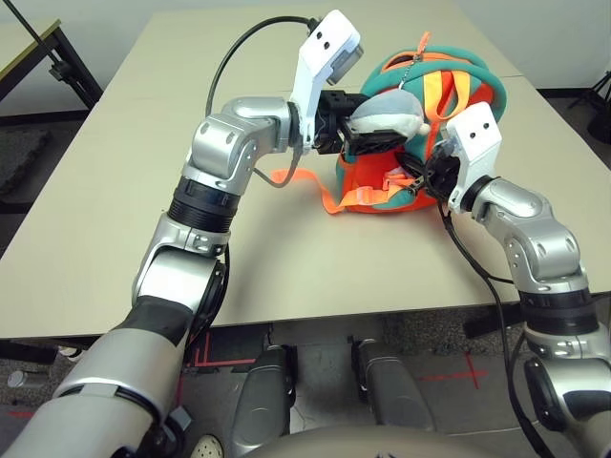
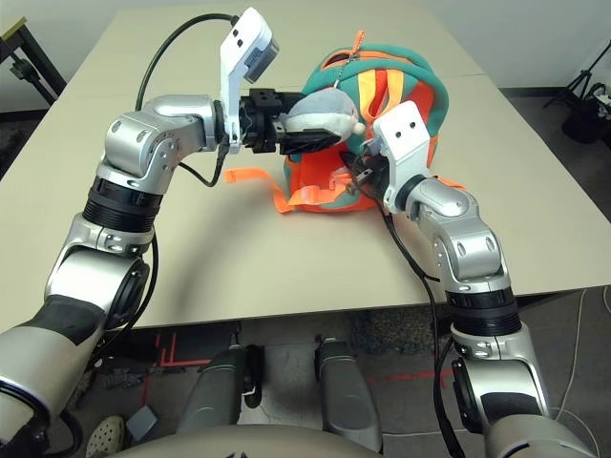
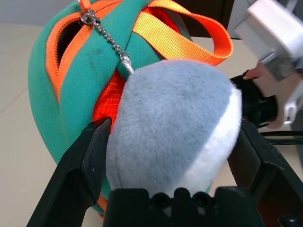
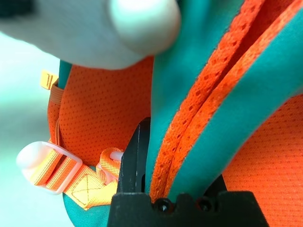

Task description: Put the pencil case into the backpack and zip it.

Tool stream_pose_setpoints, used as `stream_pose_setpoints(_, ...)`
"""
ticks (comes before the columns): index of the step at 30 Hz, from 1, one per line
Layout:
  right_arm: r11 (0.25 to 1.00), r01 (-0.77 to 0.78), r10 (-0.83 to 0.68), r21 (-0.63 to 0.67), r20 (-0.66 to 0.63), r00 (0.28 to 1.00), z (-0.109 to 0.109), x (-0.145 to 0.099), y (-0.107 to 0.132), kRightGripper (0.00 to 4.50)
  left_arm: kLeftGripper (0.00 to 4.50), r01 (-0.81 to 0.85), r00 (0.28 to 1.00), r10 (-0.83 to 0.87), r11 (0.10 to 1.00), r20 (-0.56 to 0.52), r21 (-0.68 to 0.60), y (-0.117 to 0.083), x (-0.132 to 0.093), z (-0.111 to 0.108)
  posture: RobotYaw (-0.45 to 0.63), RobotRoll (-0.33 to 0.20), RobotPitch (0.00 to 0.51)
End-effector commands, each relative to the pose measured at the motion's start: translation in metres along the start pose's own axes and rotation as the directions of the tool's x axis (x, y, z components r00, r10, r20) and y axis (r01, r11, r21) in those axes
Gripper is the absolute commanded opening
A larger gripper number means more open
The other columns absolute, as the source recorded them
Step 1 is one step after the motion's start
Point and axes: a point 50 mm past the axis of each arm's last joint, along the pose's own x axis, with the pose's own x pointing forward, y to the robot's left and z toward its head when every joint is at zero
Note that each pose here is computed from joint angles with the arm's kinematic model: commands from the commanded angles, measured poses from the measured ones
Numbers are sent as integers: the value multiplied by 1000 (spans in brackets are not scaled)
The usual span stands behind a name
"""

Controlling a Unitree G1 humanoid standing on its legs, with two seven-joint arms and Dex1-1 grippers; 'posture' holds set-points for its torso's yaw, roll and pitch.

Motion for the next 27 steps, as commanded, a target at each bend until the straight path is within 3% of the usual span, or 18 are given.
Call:
stream_pose_setpoints(1,1000,-9,9,12,-27,1000,-7,1,3,383,4500,-27,999,27,1000,-21,15,2,5,0,-166,0,118)
stream_pose_setpoints(4,1000,-8,9,12,-26,1000,-7,1,3,383,4500,-26,999,26,1000,-18,3,2,5,-1,-163,0,120)
stream_pose_setpoints(10,1000,-12,13,15,-27,1000,-8,2,4,383,2452,-34,999,34,999,4,-13,3,-1,2,-158,0,125)
stream_pose_setpoints(13,1000,-16,16,16,-28,999,-9,3,5,383,1317,-34,997,35,999,64,-23,6,-10,20,-152,0,128)
stream_pose_setpoints(16,1000,-20,20,16,-28,999,-9,4,6,383,582,-44,996,45,999,82,-20,11,-28,35,-147,0,131)
stream_pose_setpoints(23,999,-25,26,19,-28,999,-11,6,7,383,462,-117,992,119,992,40,-37,28,-75,36,-137,0,135)
stream_pose_setpoints(27,999,-30,31,20,-26,999,-10,7,7,383,457,-226,973,220,967,-66,-121,48,-113,4,-125,0,138)
